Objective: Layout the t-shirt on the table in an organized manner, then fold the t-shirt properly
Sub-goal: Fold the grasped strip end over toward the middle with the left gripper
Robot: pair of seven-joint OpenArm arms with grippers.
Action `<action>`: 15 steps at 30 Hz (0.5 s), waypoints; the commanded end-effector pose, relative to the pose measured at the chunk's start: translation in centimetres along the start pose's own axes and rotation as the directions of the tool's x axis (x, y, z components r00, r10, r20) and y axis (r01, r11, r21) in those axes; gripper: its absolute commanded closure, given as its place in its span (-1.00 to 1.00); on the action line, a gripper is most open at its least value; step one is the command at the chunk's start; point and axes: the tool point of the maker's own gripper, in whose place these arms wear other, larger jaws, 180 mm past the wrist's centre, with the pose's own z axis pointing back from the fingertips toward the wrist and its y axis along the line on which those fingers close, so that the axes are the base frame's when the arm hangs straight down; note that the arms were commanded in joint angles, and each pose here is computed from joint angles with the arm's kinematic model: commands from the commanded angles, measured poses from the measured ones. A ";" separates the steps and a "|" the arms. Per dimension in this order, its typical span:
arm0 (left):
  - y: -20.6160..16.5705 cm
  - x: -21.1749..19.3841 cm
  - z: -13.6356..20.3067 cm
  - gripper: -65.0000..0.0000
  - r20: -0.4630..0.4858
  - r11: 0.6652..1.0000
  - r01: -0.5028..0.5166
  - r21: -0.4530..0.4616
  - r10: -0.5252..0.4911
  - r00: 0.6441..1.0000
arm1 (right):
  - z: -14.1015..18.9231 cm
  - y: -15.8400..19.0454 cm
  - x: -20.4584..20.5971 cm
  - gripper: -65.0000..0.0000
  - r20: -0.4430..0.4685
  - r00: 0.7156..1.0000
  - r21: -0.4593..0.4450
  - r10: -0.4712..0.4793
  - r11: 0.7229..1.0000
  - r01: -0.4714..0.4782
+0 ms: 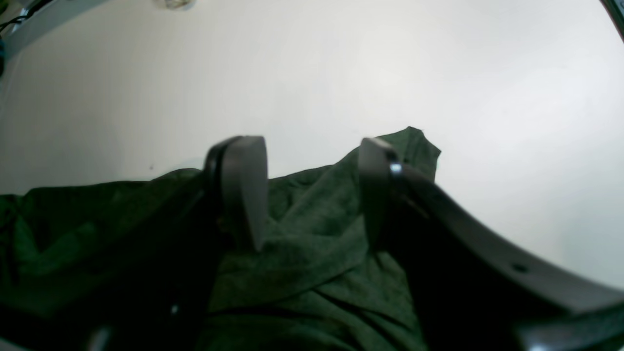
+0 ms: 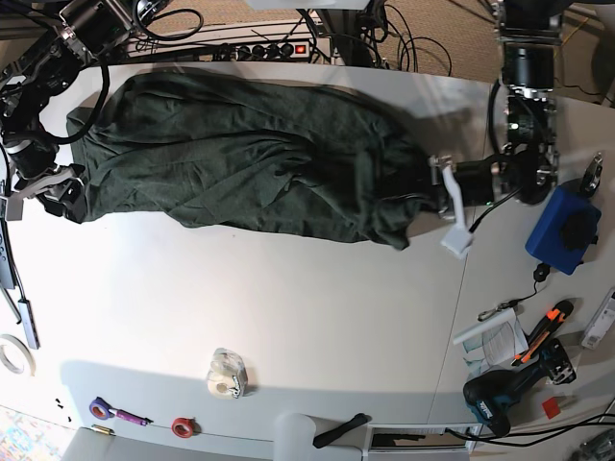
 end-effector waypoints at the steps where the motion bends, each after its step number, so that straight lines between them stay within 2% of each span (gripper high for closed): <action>1: -1.1 2.0 -0.1 1.00 0.055 0.999 0.041 -0.031 -0.039 0.998 | 0.4 -0.2 1.9 0.09 0.057 0.998 -0.009 0.034 0.999 -0.034; 7: -2.8 2.6 -3.0 1.00 0.115 0.994 0.033 -0.100 -0.021 0.993 | 0.4 -1.1 1.7 0.09 0.043 0.997 -0.064 0.058 0.996 -0.055; 10: -3.2 1.4 -4.9 1.00 0.062 0.994 0.048 -0.103 -0.042 0.997 | 0.5 -1.2 1.8 0.09 0.046 0.997 -0.067 0.059 0.996 -0.056; 15: -5.1 -1.1 -8.1 1.00 -0.068 0.983 0.083 -0.162 -0.095 0.993 | 0.5 -1.2 1.8 0.09 0.047 0.997 -0.067 0.060 0.996 -0.056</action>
